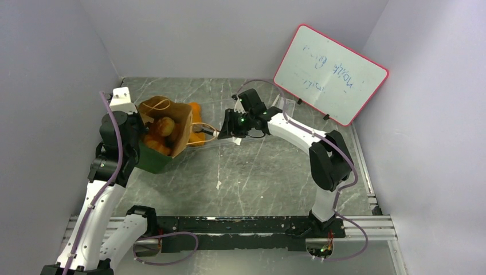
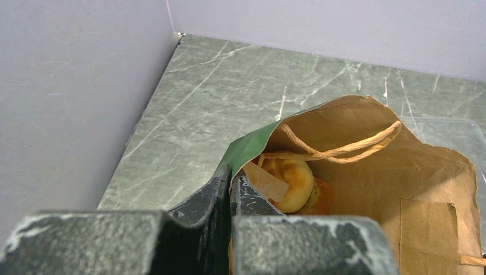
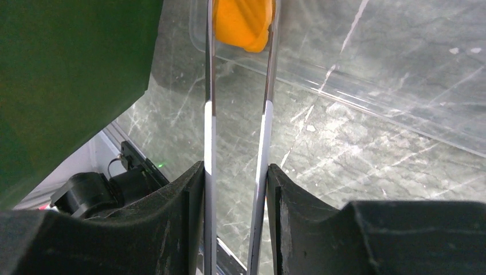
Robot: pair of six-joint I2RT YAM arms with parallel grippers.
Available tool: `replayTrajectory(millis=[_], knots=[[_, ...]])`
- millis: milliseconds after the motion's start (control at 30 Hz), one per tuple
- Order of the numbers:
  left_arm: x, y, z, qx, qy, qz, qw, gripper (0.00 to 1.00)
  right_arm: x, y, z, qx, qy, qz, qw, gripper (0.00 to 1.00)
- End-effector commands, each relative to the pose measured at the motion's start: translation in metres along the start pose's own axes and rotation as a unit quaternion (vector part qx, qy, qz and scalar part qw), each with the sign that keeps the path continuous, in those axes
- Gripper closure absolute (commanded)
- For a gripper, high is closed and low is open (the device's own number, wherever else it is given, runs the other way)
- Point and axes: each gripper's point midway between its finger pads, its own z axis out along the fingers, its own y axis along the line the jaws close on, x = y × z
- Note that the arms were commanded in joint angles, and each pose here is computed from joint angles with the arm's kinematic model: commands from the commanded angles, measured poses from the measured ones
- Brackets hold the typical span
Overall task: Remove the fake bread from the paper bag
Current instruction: Place the fake bread in the container.
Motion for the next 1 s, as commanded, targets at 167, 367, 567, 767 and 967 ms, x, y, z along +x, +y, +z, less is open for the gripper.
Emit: replayTrajectory(millis=[167, 367, 567, 767, 967], knots=[[-0.028, -0.008, -0.007, 0.031, -0.047, -0.011, 0.998, 0.93, -0.016, 0.017, -0.032, -0.035, -0.043, -0.011, 0.998, 0.57], [-0.025, -0.010, -0.007, 0.040, -0.042, -0.003, 0.998, 0.93, -0.017, 0.014, -0.044, -0.030, -0.055, -0.011, 0.998, 0.57], [-0.020, -0.020, -0.009, 0.071, -0.034, 0.009, 0.997, 0.93, -0.026, -0.001, -0.067, -0.011, -0.095, 0.007, 0.995, 0.58], [-0.003, -0.026, -0.012, 0.094, -0.010, 0.022, 0.995, 0.93, -0.045, -0.005, -0.095, 0.002, -0.145, 0.008, 0.989, 0.58], [0.017, -0.028, -0.013, 0.107, 0.012, 0.035, 0.994, 0.93, -0.065, 0.018, -0.133, -0.002, -0.190, -0.015, 0.982, 0.58]])
